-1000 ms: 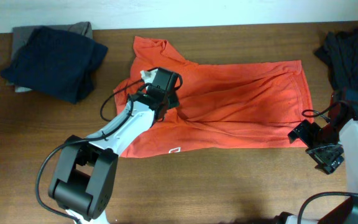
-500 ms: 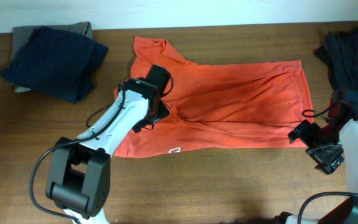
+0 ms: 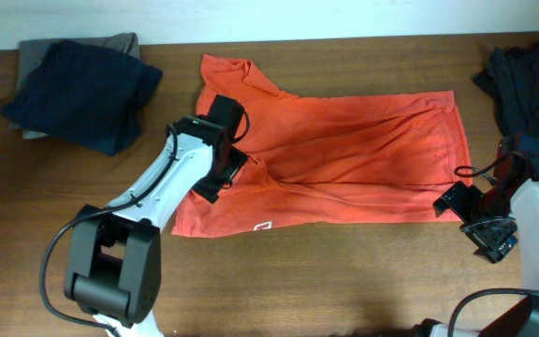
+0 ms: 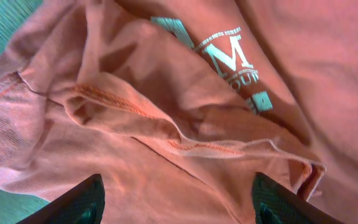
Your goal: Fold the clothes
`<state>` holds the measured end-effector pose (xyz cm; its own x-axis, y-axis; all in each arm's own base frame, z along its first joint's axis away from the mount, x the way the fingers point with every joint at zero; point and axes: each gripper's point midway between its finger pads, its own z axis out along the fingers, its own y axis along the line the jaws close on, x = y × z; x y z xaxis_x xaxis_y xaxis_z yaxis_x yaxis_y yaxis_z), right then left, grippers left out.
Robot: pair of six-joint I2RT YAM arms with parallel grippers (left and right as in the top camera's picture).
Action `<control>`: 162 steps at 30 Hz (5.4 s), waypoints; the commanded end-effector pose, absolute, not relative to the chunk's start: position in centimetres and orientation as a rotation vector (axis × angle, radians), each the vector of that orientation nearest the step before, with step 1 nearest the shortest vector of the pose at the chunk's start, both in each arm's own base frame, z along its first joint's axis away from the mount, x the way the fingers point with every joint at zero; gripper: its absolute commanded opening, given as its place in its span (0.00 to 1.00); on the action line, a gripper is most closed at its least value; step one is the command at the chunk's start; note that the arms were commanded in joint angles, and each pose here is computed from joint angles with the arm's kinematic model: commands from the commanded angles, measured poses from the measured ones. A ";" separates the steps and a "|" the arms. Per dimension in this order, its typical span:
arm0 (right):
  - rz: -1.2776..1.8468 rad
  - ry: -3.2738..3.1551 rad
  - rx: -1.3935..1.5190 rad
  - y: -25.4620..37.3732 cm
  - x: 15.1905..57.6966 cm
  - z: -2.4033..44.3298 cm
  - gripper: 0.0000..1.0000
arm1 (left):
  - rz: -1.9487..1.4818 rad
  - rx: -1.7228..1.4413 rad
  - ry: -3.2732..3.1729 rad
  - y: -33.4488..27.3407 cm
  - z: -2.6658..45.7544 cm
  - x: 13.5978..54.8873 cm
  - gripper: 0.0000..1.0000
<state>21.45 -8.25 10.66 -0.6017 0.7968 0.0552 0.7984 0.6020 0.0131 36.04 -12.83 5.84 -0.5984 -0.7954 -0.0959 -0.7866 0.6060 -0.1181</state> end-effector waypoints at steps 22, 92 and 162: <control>-0.030 -2.767 -1.383 -8.3 21.1 10.6 0.99 | 0.075 -1.435 2.657 -8.7 1.3 37.0 0.49; -0.391 -2.790 -1.339 -6.9 28.3 5.0 0.88 | 0.114 -0.532 3.016 -8.6 7.3 35.1 0.99; -0.181 -2.714 -1.520 -6.6 29.8 1.2 0.49 | 0.163 -0.530 3.018 -7.7 3.3 33.8 0.99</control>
